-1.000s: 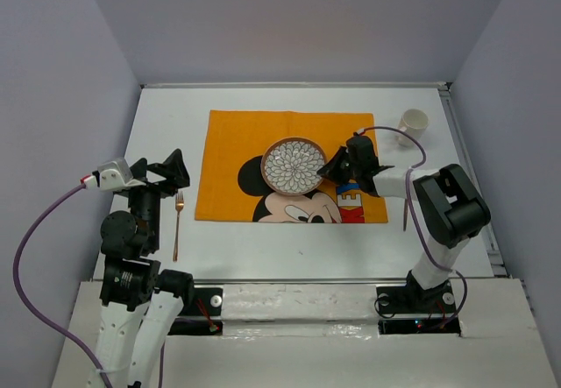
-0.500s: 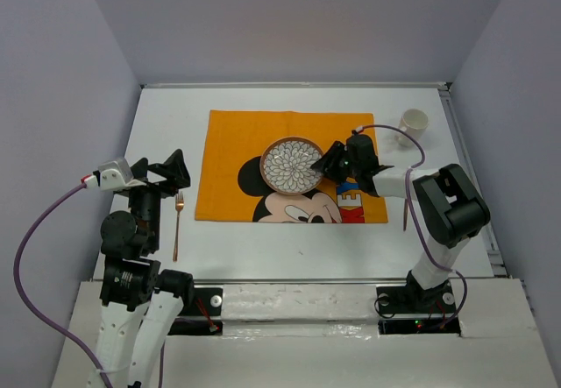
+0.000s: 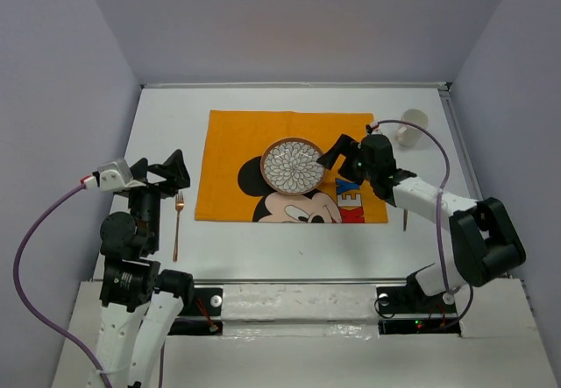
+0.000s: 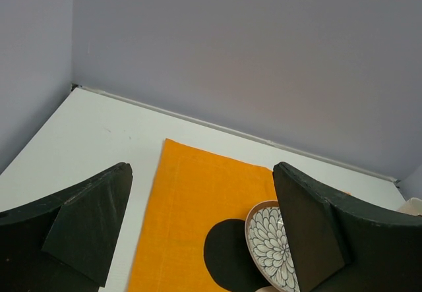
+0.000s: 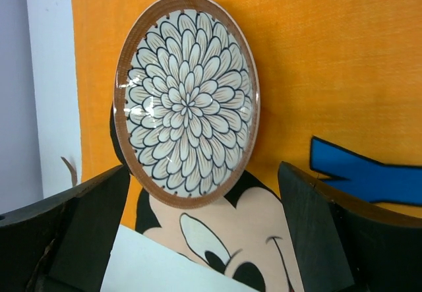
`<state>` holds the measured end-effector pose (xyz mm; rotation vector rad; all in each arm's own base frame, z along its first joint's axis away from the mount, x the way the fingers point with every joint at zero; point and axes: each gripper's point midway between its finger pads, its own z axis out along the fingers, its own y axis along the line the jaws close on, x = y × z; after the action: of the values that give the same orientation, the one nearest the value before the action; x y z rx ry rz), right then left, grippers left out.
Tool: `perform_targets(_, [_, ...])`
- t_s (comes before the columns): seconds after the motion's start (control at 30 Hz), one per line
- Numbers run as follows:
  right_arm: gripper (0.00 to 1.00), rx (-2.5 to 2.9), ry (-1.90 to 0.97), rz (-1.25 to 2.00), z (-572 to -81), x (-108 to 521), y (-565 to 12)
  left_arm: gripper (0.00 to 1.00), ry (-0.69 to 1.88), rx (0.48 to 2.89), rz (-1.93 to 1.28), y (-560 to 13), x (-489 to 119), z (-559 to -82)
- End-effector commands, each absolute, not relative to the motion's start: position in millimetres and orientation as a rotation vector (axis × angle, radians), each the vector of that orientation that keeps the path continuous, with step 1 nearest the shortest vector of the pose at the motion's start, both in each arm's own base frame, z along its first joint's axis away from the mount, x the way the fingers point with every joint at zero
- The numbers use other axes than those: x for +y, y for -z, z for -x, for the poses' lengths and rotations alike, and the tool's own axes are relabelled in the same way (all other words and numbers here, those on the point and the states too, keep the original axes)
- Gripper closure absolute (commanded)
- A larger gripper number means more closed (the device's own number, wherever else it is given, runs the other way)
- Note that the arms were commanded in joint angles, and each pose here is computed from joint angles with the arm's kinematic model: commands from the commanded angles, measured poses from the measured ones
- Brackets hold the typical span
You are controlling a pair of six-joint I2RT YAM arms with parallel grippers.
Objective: Set the dinner table for one person
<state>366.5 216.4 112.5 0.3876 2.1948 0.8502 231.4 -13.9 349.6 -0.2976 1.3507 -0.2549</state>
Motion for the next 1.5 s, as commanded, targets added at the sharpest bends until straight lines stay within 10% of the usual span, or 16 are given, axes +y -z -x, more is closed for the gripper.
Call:
perform_targets(0.0, [0.00, 2.186, -0.657, -0.362, -347.7, 177.1, -119.3, 0.01, 0.261, 1.286, 0.295, -364.6, -11.5, -225.0])
perform_targets(0.57, [0.17, 1.841, 0.028, -0.772, -388.8, -77.4, -234.2, 0.01, 0.313, 1.248, 0.261, -374.3, -19.6, -209.2])
perform_targets(1.13, [0.36, 2.032, -0.010, -0.832, -476.2, -104.3, -164.9, 0.01, 0.353, 1.254, 0.225, -375.5, -30.1, -207.3])
perform_targets(1.47, [0.64, 2.054, -0.031, -0.846, -498.6, -105.4, -148.0, 0.01, 0.353, 1.264, 0.222, -373.8, -31.5, -209.5])
